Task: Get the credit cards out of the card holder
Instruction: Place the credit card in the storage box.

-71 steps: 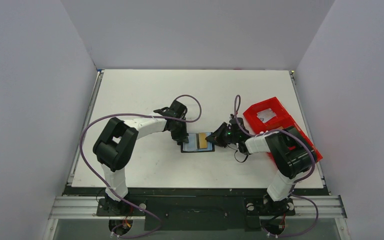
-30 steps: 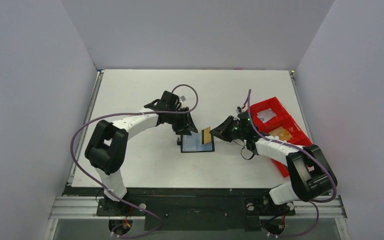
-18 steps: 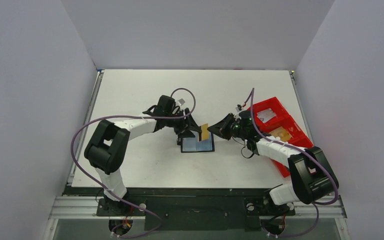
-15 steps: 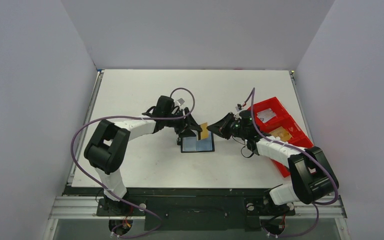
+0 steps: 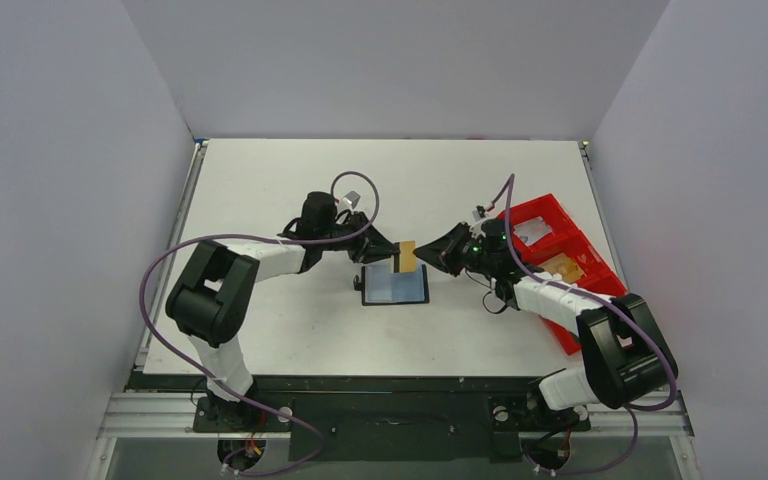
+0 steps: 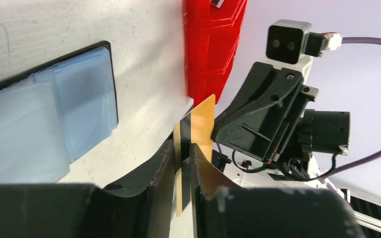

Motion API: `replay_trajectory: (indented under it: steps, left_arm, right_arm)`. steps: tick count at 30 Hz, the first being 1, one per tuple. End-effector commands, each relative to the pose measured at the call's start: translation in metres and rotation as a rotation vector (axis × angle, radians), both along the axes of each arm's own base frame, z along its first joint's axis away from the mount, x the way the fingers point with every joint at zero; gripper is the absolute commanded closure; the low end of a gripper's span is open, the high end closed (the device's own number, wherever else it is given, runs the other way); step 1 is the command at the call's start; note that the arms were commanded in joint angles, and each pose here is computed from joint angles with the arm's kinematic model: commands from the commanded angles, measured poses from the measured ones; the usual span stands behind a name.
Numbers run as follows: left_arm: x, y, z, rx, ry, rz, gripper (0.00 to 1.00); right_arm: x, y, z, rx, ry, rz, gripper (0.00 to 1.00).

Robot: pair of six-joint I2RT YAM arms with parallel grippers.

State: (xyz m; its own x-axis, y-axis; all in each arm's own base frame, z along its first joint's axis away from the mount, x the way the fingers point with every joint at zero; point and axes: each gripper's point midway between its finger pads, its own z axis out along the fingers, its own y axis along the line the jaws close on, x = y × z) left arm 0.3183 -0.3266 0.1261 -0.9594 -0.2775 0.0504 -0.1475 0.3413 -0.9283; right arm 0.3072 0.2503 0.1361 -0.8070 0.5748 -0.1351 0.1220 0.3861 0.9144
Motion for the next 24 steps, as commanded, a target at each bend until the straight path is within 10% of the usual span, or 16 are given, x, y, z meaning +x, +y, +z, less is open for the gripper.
replay_trajectory:
  steps: [1, 5, 8, 11, 24]
  left_arm:
    - [0.003, -0.005, 0.044, -0.116, -0.098, -0.015, 0.92]
    - [0.002, -0.005, 0.045, -0.12, -0.102, -0.014, 1.0]
    - [0.003, -0.005, 0.051, -0.136, -0.112, -0.01, 1.0]
    - [0.005, -0.004, 0.055, -0.158, -0.119, -0.001, 1.0]
    - [0.011, -0.009, 0.079, -0.319, -0.14, -0.026, 1.0]
  right_arm:
    - [0.004, 0.0, 0.022, 0.034, -0.078, -0.001, 1.0]
    - [0.003, 0.001, 0.025, 0.028, -0.084, 0.007, 0.97]
    - [0.002, 0.001, 0.028, 0.037, -0.093, 0.011, 0.62]
    - [0.0, 0.002, 0.034, 0.059, -0.111, 0.015, 0.49]
    - [-0.015, 0.025, 0.051, 0.119, -0.154, 0.103, 0.59]
